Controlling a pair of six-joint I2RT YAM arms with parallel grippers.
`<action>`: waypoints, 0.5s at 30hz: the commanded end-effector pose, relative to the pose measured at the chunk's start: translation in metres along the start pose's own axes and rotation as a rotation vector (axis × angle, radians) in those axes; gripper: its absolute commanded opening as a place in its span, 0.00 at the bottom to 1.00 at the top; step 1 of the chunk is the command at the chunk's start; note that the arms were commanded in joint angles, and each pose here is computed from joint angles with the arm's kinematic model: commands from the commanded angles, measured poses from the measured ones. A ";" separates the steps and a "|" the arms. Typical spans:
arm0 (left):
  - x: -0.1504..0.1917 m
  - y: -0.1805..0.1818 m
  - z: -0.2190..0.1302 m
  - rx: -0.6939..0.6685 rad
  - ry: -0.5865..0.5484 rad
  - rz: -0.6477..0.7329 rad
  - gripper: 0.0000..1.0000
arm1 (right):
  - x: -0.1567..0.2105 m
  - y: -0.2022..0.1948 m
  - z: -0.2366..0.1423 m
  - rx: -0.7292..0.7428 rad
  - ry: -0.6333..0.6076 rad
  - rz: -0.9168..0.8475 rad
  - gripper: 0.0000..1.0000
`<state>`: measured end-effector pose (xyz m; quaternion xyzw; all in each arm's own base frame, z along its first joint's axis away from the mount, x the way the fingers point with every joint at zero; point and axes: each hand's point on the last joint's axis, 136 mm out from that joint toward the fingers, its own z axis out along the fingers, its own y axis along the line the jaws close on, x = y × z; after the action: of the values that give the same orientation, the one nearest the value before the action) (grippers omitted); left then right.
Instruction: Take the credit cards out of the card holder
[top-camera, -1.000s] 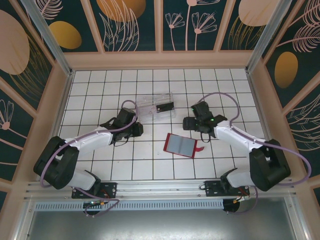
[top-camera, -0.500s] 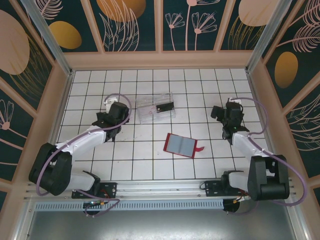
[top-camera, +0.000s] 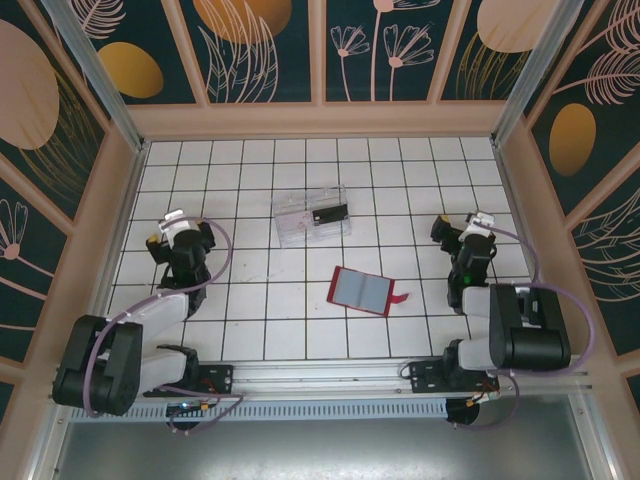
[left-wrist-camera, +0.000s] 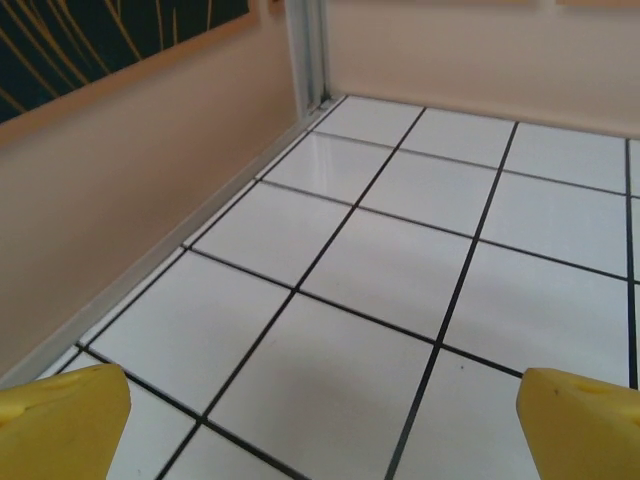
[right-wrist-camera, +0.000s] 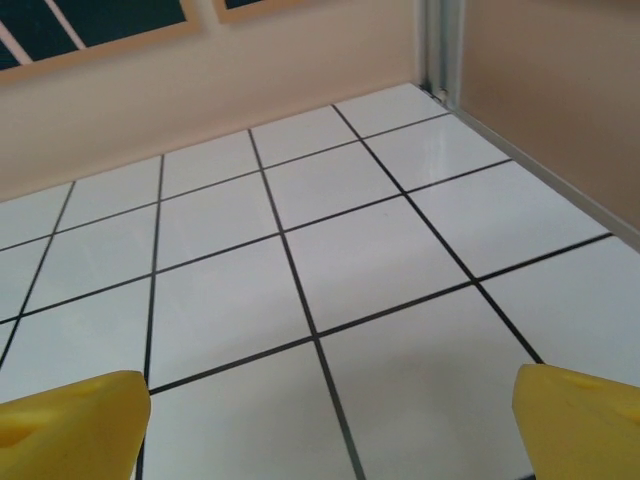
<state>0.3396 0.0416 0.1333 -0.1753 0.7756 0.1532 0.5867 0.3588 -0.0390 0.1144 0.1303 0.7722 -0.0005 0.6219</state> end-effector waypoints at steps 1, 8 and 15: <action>-0.044 -0.018 -0.004 0.123 -0.207 0.000 0.99 | -0.020 0.019 -0.003 -0.084 -0.122 -0.042 0.94; -0.033 -0.022 -0.003 0.217 -0.254 -0.037 0.98 | -0.006 0.025 0.010 -0.097 -0.075 -0.072 0.99; -0.019 -0.036 0.012 0.274 -0.201 -0.001 0.99 | -0.007 0.026 0.010 -0.101 -0.080 -0.073 0.99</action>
<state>0.3596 0.0222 0.1269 -0.0933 0.7477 0.0830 0.6522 0.3680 -0.0190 0.1028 0.0802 0.7731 0.0099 0.6291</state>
